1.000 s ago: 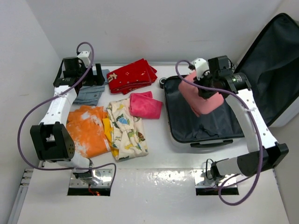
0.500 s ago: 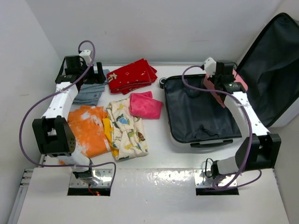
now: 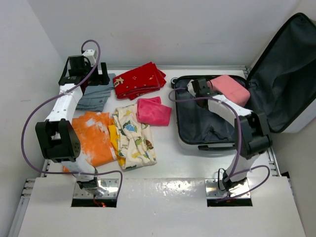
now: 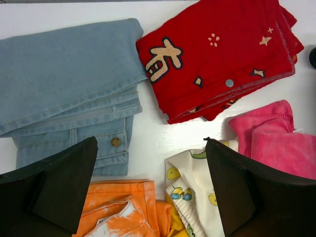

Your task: Pack the luggage

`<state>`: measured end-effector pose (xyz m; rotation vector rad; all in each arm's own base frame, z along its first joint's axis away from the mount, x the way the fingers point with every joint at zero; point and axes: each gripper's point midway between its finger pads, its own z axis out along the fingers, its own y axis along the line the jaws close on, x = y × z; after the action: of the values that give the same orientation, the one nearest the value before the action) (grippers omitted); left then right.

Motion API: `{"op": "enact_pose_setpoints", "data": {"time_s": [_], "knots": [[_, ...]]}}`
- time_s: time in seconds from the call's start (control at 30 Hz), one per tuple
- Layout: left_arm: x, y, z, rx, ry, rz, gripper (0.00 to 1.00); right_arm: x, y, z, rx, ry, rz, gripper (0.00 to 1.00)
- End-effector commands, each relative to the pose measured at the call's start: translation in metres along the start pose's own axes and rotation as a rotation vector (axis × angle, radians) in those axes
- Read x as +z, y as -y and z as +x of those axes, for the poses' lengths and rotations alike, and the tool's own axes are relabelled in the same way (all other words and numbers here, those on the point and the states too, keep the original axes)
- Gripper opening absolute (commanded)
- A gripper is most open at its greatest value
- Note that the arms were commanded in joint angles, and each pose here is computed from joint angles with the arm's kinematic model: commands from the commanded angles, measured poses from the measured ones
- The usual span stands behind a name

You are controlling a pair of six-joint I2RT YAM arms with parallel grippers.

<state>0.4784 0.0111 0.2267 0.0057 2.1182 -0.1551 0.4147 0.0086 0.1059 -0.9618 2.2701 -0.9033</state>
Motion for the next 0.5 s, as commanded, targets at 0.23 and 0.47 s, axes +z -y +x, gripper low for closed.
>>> {"op": "enact_pose_setpoints", "data": {"time_s": [0.23, 0.47], "knots": [[-0.01, 0.006, -0.026, -0.013, 0.074, 0.048, 0.95, -0.031, -0.075, -0.017, 0.246, -0.117, -0.469, 0.62], [-0.039, 0.082, -0.052, 0.101, 0.228, 0.273, 0.89, -0.083, -0.012, -0.055, 0.421, 0.052, -0.519, 0.68]]}}
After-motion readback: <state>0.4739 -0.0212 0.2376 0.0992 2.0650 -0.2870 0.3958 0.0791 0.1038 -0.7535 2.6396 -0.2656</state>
